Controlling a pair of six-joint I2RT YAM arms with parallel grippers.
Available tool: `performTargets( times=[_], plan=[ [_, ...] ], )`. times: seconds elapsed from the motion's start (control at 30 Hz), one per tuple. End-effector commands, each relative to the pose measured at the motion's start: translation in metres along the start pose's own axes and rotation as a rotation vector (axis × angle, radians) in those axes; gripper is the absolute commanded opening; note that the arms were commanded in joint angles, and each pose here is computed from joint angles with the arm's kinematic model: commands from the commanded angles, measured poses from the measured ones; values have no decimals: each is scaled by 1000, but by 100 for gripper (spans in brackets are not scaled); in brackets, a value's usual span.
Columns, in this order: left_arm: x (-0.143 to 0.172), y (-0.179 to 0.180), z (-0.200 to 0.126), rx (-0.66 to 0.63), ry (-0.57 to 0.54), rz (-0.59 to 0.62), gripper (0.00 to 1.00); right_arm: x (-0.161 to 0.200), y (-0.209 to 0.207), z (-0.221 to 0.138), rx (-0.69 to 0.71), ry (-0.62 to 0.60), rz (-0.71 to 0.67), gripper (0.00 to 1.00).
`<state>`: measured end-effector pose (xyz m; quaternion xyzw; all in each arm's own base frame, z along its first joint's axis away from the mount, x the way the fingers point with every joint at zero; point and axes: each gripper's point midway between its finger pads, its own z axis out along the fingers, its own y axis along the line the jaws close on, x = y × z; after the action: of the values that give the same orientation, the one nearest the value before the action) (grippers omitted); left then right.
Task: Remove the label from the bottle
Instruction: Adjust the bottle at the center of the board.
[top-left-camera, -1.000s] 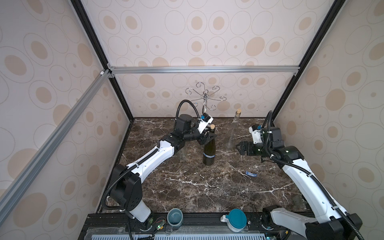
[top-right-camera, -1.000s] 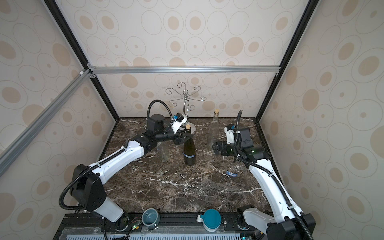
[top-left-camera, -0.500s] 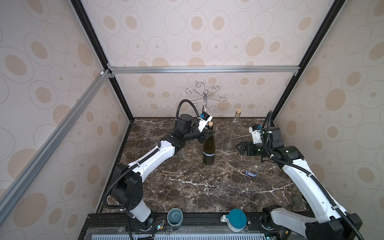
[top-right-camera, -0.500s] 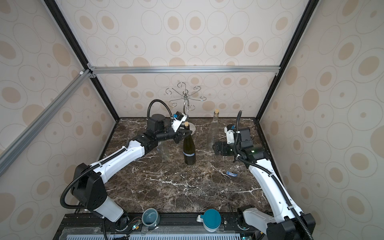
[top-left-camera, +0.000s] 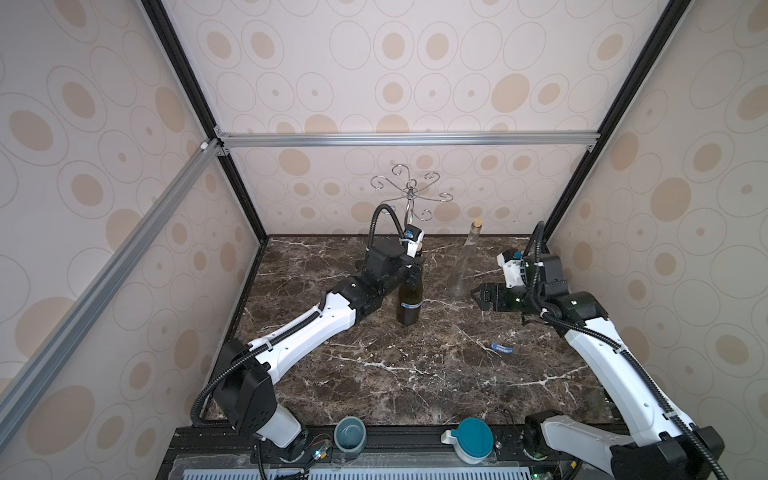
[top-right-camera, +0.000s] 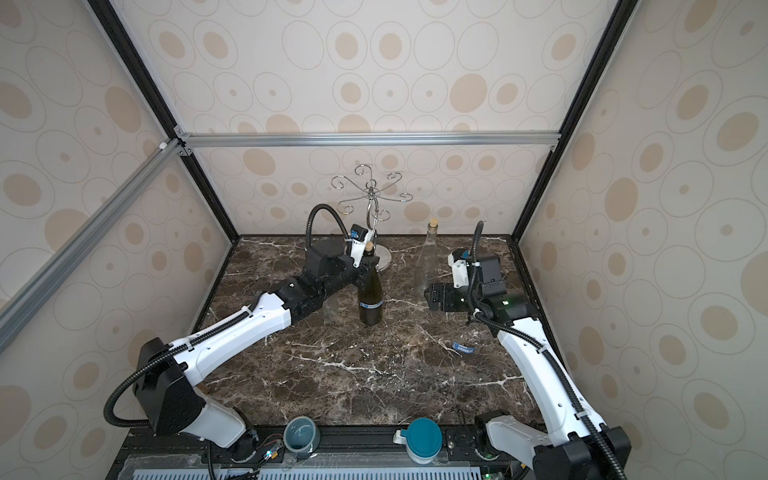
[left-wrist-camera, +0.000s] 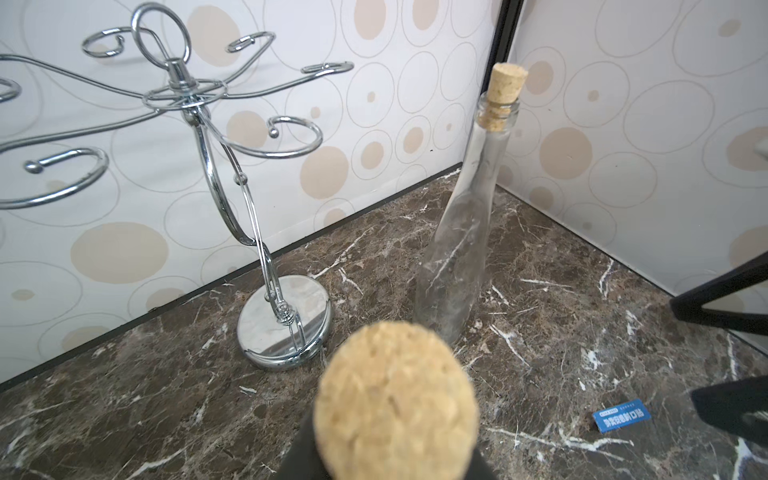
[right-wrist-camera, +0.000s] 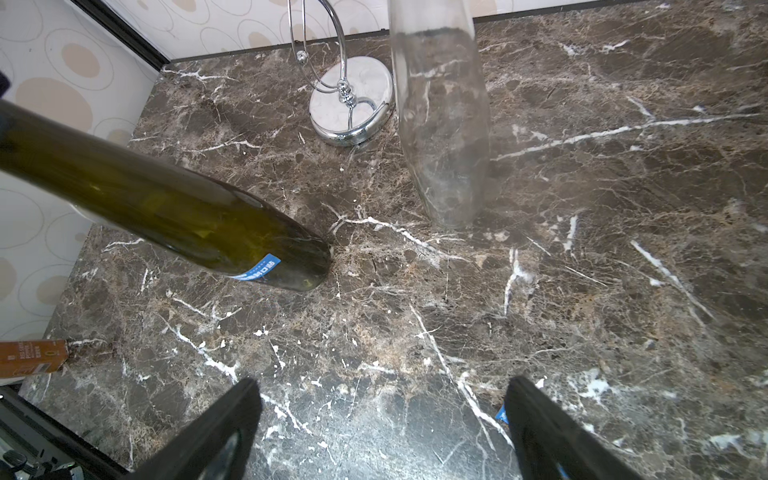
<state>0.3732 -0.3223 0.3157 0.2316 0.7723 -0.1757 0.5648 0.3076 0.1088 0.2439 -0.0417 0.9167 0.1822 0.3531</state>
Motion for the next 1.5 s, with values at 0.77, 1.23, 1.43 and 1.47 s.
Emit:
performTargets(
  times=[0.77,1.23,1.43,1.47],
  plan=[
    [-37,2,-19,-246,-223,-233,7,5,-1,-5,2,-6,-7,95],
    [-23,-2,-19,-230,-203,-247,49,5,-1,-4,2,-6,-2,95],
    [-27,-9,-30,-173,-194,-210,73,6,-2,-4,5,-6,-4,95],
    [-26,-10,-32,-159,-187,-194,76,6,-2,-5,6,-7,-3,95]
  ],
)
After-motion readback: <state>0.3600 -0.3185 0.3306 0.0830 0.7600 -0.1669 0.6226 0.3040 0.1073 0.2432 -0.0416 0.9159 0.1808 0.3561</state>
